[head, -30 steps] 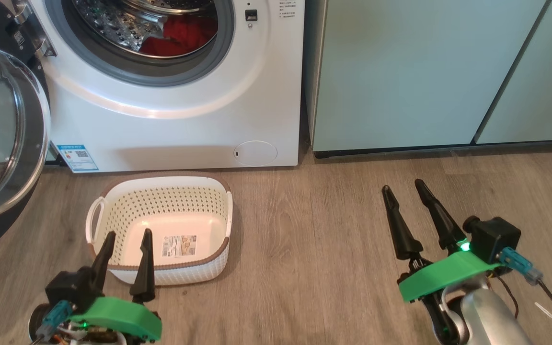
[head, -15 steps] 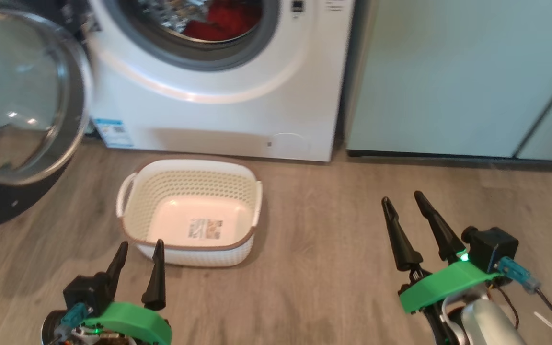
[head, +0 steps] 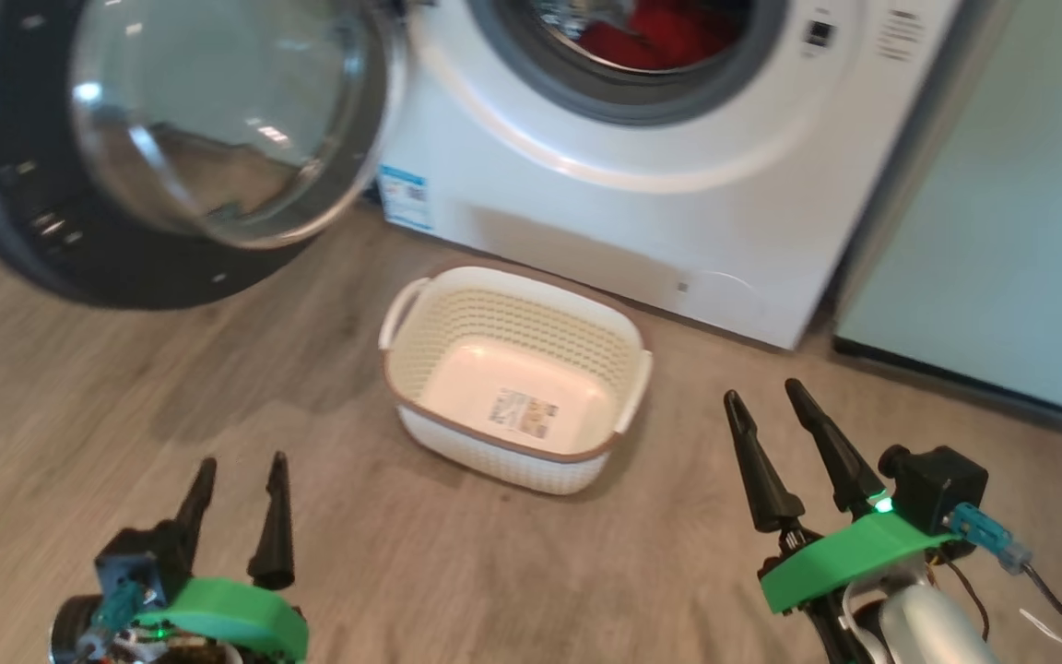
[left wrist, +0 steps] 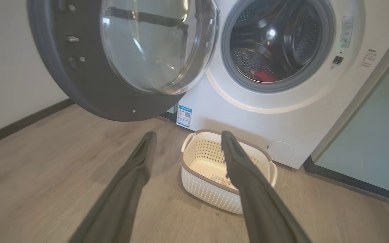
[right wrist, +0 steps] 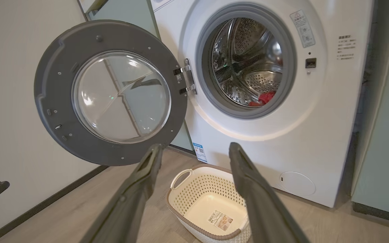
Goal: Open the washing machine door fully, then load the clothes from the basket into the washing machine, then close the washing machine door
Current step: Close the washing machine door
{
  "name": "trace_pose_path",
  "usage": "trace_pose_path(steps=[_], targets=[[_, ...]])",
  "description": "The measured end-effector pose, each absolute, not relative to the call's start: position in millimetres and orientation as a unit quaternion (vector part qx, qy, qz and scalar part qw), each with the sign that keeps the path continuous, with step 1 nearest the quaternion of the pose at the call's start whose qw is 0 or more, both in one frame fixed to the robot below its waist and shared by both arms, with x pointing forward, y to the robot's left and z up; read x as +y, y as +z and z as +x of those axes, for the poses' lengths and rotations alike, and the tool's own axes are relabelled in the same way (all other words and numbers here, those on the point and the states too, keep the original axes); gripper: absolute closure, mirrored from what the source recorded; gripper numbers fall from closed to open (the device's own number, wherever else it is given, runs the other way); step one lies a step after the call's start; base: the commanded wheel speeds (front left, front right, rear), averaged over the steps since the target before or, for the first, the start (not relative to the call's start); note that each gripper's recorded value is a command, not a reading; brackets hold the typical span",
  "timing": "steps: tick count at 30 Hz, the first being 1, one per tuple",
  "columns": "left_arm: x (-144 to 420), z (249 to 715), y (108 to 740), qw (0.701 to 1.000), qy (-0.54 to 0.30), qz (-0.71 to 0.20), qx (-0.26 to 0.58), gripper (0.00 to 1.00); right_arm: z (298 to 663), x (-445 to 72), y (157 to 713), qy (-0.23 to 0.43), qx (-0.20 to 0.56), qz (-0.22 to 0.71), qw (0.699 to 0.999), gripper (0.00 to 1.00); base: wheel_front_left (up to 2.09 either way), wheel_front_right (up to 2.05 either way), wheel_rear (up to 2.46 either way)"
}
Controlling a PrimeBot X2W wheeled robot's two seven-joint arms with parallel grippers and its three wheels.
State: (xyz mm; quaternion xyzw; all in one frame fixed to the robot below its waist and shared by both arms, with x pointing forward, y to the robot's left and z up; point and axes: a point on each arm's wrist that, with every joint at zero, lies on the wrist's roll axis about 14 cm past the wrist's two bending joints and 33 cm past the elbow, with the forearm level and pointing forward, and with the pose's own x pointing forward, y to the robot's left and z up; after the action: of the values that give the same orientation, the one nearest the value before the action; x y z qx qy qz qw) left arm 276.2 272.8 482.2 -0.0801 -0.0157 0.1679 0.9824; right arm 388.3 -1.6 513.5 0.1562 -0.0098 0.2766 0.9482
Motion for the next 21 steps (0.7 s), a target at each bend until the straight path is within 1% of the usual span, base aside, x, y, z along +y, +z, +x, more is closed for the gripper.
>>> trace_pose_path(steps=[10, 13, 21], targets=[[327, 212, 494, 0.959, 0.273, -0.066, -0.044, 0.00, 373, 65, 520, 0.367, 0.001, 0.165, 0.916, 0.00, 0.00, 0.00, 0.00], [338, 204, 500, 0.952, 0.295, -0.060, -0.052, 0.00, 370, 78, 515, 0.384, 0.011, 0.166, 0.908, 0.00, 0.00, 0.00, 0.00], [348, 190, 500, 0.942, 0.327, -0.059, -0.052, 0.00, 374, 93, 519, 0.402, 0.010, 0.170, 0.900, 0.00, 0.00, 0.00, 0.00]])
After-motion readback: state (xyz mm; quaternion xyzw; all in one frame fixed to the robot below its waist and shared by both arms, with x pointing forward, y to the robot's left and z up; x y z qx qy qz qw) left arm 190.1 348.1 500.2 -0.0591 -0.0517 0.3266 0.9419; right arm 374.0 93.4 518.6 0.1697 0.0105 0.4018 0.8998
